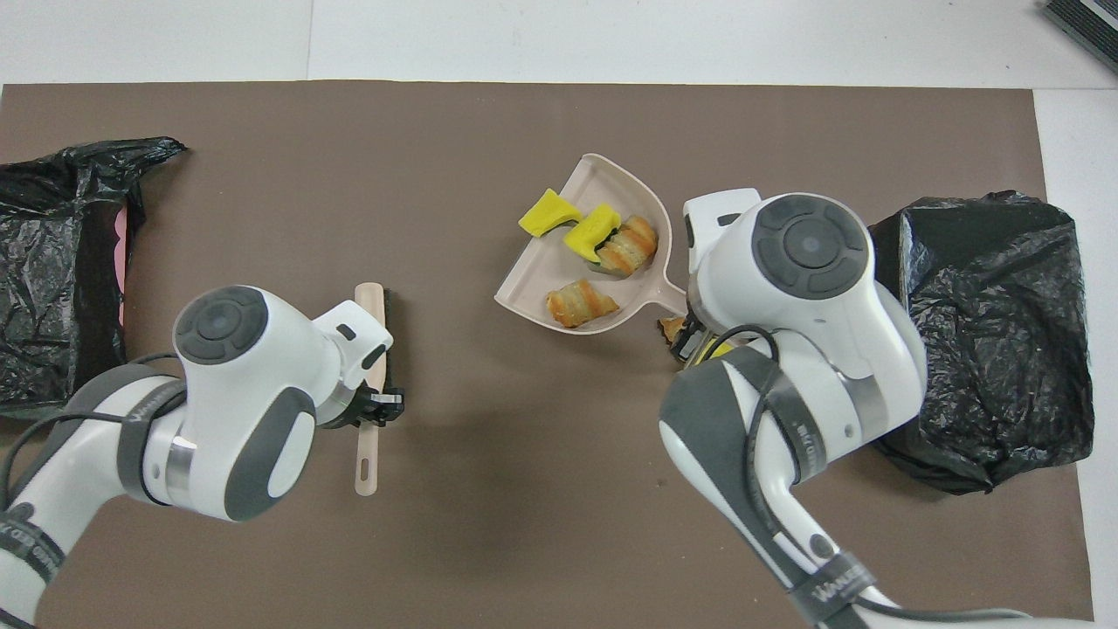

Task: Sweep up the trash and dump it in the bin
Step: 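Carry the loaded dustpan with the right gripper toward the black bag, then tip the dustpan over the bag while the left gripper drops the brush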

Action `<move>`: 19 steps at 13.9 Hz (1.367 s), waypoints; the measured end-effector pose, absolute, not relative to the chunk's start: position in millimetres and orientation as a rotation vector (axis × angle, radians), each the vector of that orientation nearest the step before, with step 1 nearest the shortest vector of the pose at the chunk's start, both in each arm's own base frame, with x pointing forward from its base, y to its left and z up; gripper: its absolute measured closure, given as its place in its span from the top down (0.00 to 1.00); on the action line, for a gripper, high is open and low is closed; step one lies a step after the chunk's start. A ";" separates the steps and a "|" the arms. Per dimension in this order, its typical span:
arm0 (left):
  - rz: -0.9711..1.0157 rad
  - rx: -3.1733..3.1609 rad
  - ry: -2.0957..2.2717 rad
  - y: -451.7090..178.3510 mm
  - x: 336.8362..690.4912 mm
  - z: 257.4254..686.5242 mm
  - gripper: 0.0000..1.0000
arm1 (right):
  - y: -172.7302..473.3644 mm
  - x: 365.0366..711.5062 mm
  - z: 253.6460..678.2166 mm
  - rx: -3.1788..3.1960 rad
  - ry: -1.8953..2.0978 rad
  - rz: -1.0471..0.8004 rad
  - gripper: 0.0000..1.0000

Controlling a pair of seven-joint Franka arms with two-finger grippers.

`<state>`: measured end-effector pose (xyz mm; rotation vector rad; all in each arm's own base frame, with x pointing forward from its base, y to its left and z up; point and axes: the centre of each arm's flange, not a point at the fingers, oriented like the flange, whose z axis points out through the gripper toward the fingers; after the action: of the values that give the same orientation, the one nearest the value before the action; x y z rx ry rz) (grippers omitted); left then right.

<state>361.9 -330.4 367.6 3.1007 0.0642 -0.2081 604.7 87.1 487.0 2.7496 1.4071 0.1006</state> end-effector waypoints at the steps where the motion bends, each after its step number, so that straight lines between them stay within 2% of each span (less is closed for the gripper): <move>1: -0.221 3.087 0.057 -342.4 346.0 368.0 0.26 | 64.0 604.8 492.4 2.749 1.428 0.103 0.32; 4: -0.245 3.058 0.040 -366.7 309.4 356.9 0.26 | -25.3 595.0 509.2 2.729 1.509 0.070 0.32; 6: -0.241 3.057 0.030 -370.0 299.5 349.6 0.26 | -87.8 584.6 517.2 2.692 1.580 0.051 0.32; 12: -0.258 3.066 0.049 -364.0 298.8 341.3 0.26 | -257.5 531.9 531.0 2.610 1.663 0.017 0.32; 13: -0.258 3.065 0.056 -363.3 300.5 341.8 0.30 | -269.9 526.0 532.2 2.575 1.673 -0.038 0.32; 16: -0.300 3.061 0.173 -342.8 336.8 363.0 0.67 | -272.2 528.7 535.6 2.357 1.758 -0.266 0.32; 17: -0.302 3.051 0.237 -329.3 359.5 378.3 0.81 | -265.9 533.2 535.3 2.277 1.798 -0.325 0.32; 19: -0.244 3.008 0.345 -287.7 411.7 407.4 1.00 | -251.7 542.0 534.7 2.131 1.870 -0.421 0.32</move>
<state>411.7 -287.7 407.4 3.0081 0.3453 -0.2443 542.0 -251.7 534.7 2.1312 1.8703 -0.4210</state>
